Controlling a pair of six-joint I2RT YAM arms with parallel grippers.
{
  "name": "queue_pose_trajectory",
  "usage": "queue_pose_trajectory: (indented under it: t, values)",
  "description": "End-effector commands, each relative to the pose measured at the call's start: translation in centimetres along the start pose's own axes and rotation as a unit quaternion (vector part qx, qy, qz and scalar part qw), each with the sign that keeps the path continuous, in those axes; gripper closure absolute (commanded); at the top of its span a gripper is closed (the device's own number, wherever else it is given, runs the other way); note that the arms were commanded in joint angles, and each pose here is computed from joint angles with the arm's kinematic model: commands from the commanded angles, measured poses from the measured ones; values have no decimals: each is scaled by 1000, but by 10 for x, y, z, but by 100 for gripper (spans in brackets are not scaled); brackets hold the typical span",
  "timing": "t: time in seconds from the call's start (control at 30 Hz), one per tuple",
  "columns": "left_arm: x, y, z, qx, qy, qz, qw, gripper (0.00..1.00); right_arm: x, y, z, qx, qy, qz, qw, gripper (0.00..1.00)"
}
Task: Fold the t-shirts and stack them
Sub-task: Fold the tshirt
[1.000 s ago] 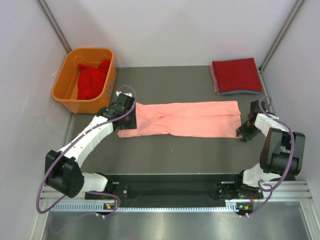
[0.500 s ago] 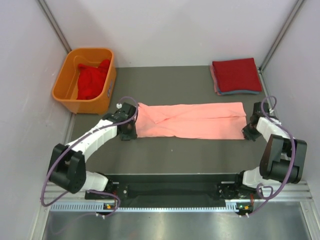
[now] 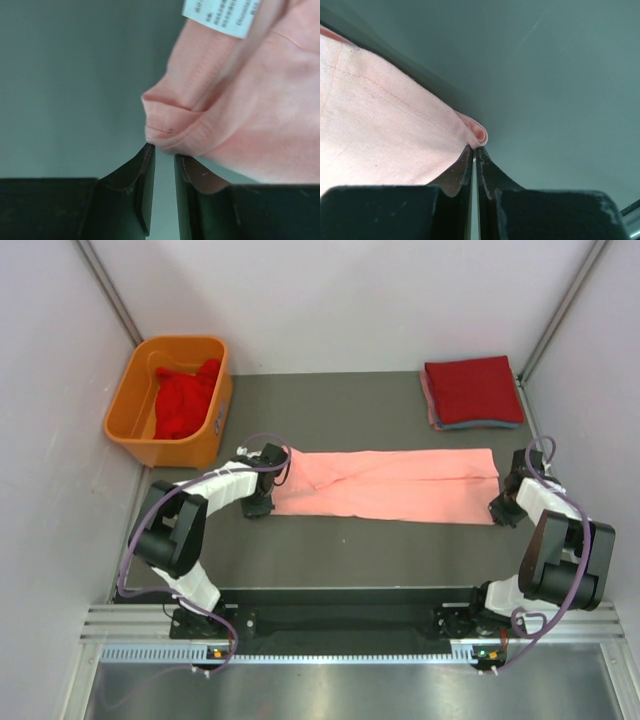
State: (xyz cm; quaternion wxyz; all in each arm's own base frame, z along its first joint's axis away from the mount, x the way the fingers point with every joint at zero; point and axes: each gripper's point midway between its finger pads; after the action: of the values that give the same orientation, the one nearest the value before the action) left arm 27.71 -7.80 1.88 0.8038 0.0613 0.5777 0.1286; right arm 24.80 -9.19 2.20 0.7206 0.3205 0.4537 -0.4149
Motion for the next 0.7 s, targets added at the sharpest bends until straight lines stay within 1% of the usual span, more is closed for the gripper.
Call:
queue_pose_trajectory:
  t: [0.0,0.13,0.3,0.33,0.4,0.43,0.5,0.53,0.57,0.6,0.63,0.67]
  values:
    - [8,23,0,-13,-4,65,998,73,-4,-4,12,-2,-26,2,1000,100]
    - [1,28,7,-15,-14,73,997,73,-2,-5,9,-5,-22,2,1000,100]
    - [-13,38,8,-9,-9,88,996,72,-2,-8,8,-9,-20,-2,1000,100]
    - [-19,42,13,-12,-19,92,995,72,-2,-9,7,-9,-20,-4,1000,100]
    - [-27,49,14,-8,-21,104,994,71,-3,-10,7,-10,-19,-4,1000,100]
    - [-37,49,26,-12,-36,99,994,71,-4,-11,6,-12,-16,-7,1000,100]
    - [-50,48,36,-12,-47,87,995,69,-8,-10,8,-13,-17,-3,1000,93]
    - [-63,43,52,-12,-69,65,995,69,-10,-9,9,-16,-17,-1,1000,90]
    - [-69,35,60,-9,-76,40,996,68,-13,-7,11,-16,-20,2,1000,84]
    - [-76,23,66,-9,-79,2,997,68,-16,-6,13,-17,-24,6,1000,81]
    - [-89,10,85,-8,-106,-36,994,66,-20,-4,17,-20,-28,9,999,79]
    - [-94,2,93,-7,-115,-58,992,63,-23,-3,19,-20,-30,14,999,76]
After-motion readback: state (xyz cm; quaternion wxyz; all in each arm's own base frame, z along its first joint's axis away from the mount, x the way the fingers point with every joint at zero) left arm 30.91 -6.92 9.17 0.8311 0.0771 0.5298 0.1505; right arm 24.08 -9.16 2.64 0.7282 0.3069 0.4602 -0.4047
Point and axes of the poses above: each gripper's point midway between its finger pads, its own x axis out along the fingers, its own y axis along the line the jaws close on, z = x × y, and after that the axes turned 8 degrees about x, right-handed
